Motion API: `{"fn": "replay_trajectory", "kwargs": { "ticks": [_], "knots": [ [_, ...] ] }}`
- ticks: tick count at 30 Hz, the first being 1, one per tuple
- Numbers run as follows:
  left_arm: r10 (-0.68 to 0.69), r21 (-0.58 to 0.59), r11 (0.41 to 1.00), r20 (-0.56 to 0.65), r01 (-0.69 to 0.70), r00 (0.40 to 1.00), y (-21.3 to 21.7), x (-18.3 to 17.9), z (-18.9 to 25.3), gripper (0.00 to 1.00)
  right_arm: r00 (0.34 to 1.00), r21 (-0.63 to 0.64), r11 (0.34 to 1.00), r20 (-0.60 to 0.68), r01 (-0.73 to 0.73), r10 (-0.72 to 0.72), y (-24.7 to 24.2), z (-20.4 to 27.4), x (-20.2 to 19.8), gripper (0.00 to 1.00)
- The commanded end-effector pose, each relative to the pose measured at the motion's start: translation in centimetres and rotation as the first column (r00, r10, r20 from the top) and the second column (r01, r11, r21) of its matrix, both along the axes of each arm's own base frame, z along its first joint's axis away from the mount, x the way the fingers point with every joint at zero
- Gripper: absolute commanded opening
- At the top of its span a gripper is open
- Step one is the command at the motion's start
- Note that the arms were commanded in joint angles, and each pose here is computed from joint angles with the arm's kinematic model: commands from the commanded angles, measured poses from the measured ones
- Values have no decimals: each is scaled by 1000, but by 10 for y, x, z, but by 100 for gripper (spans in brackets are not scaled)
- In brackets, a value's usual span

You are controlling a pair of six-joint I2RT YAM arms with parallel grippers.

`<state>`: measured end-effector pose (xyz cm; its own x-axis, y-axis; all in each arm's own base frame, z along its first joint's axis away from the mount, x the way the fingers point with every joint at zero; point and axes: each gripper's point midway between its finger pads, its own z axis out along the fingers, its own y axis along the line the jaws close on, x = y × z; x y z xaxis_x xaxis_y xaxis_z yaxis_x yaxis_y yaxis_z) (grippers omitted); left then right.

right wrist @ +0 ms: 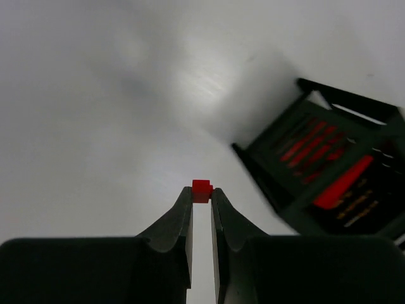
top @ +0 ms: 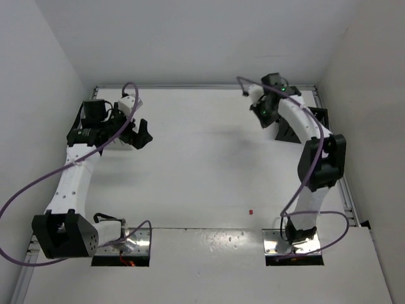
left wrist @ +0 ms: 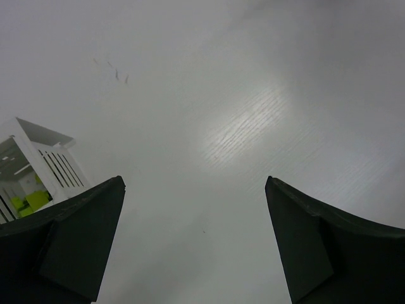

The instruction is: Sort the legos into containers by color

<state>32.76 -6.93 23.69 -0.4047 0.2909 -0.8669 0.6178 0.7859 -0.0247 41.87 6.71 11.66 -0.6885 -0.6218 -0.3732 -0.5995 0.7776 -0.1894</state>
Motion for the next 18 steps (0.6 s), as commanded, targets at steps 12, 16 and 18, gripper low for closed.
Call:
{"fn": "replay_trajectory", "kwargs": {
  "ticks": [12, 16, 18],
  "knots": [
    [-21, 30, 999, 33, 20, 999, -10, -2, 8, 100, 954, 65, 954, 46, 293, -296, -145, 36, 82, 0],
    [-21, 29, 999, 24, 20, 999, -10, -1, 5, 100, 953, 107, 948, -15, 301, -301, -143, 19, 74, 0],
    [-13, 35, 999, 24, 13, 1000, -9, -1, 4, 100, 954, 115, 947, -36, 298, -296, -141, 12, 72, 2]
  ]
}}
